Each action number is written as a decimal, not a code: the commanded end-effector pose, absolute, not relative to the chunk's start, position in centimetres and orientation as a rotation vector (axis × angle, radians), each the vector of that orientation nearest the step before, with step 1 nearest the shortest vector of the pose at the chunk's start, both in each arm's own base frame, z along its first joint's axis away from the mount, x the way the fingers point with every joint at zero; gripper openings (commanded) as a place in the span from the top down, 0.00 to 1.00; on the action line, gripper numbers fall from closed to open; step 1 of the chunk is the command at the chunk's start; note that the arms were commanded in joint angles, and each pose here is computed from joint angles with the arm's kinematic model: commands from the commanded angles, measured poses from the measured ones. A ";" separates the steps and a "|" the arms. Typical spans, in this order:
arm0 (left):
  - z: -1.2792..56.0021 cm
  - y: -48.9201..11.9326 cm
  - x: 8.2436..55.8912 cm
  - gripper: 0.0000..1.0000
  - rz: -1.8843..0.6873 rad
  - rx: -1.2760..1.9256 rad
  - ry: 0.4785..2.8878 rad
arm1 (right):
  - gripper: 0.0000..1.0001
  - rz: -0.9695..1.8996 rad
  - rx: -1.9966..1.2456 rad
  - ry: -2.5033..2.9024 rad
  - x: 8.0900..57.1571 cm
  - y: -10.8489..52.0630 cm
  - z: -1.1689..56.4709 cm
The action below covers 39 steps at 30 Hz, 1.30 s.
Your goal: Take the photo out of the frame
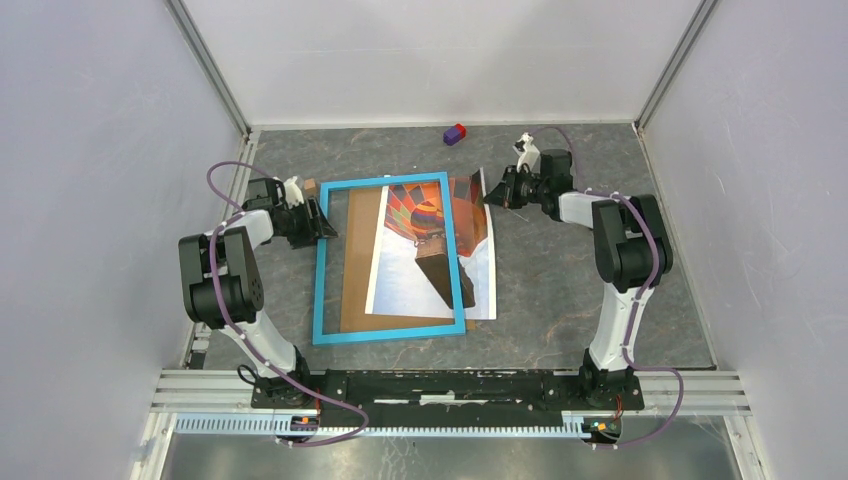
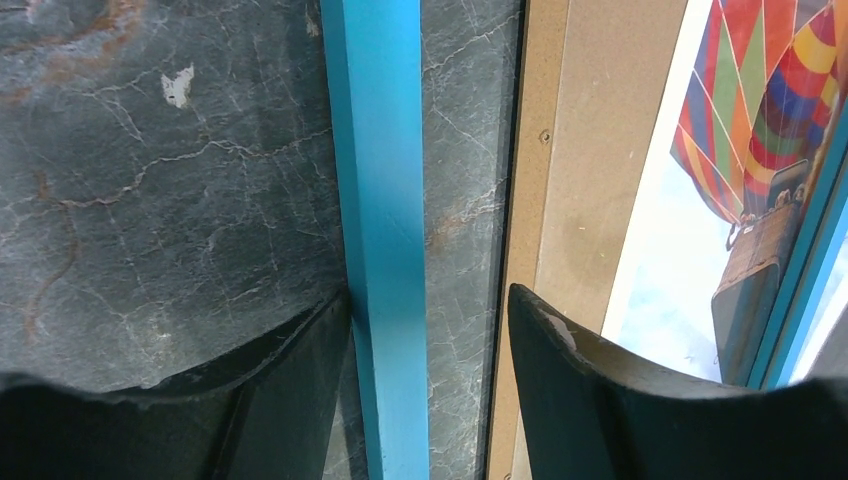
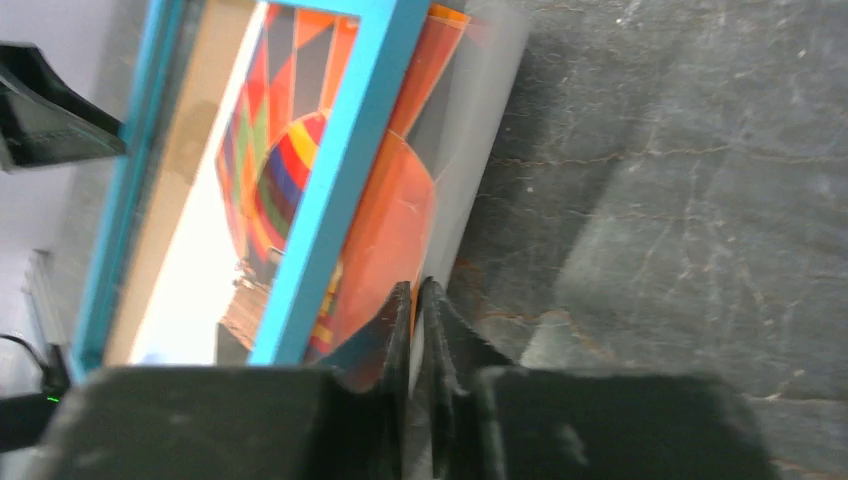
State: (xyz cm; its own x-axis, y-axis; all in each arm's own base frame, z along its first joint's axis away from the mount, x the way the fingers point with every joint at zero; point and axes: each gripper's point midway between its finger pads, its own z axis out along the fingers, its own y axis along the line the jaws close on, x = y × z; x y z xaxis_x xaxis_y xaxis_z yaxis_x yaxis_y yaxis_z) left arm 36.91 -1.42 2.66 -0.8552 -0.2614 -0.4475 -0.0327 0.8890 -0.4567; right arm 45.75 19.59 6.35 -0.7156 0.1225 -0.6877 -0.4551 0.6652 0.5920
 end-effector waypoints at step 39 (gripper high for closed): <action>4.5 -5.1 35.9 0.50 -0.845 -0.466 2.510 | 1.00 1.007 -0.324 2.456 38.8 17.1 0.3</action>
